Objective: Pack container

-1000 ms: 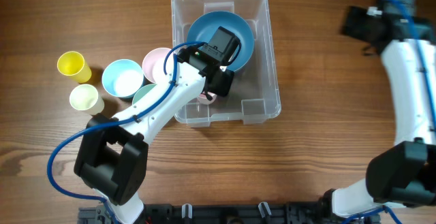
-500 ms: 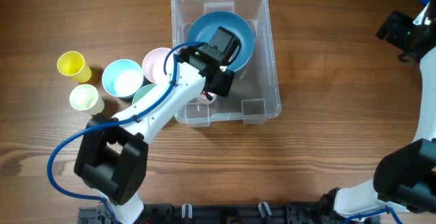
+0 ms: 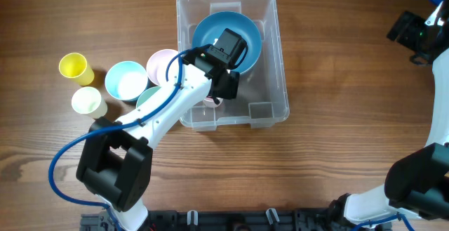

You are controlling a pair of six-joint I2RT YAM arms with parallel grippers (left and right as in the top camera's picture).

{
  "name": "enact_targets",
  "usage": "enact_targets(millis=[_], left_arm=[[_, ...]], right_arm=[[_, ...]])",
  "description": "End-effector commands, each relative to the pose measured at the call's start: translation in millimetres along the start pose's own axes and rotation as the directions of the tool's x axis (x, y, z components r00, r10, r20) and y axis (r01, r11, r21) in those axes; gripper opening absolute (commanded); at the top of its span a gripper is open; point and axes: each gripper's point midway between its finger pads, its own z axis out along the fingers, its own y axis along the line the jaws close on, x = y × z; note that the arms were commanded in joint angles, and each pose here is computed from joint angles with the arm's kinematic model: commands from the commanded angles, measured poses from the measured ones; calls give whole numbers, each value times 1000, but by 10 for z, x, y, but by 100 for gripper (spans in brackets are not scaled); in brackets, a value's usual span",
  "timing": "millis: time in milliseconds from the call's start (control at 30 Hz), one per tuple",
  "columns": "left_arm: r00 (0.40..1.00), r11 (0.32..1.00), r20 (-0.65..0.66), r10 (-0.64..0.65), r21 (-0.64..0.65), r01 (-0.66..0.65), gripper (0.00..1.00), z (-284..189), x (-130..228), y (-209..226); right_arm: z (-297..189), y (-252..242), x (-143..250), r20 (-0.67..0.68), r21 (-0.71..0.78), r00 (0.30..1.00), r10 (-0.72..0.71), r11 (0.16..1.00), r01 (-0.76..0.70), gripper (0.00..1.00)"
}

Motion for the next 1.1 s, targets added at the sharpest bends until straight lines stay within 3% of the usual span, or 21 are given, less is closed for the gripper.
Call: enact_targets(millis=[0,433,533,700,1067], left_arm=[[998,999,-33,-45,15,46,35,83,110,-99],[999,999,-32,-16,-30,15,35,236,156,-121],[999,999,-31,-16,-30,15,28,235,155,-121],[1000,999,-23,-12,-41,11,4,235,140,-103],[999,1000,39,16,1,-16,4,14,-40,-289]], right_arm=[[-76,34,-51,23,-19,1000,15,1000,-15,100],[-76,34,-51,23,-19,1000,15,1000,-15,100],[-76,32,-51,23,-18,1000,15,1000,-15,100],[-76,32,-51,23,-18,1000,15,1000,-15,100],[-76,32,-51,23,-18,1000,15,1000,-15,100]])
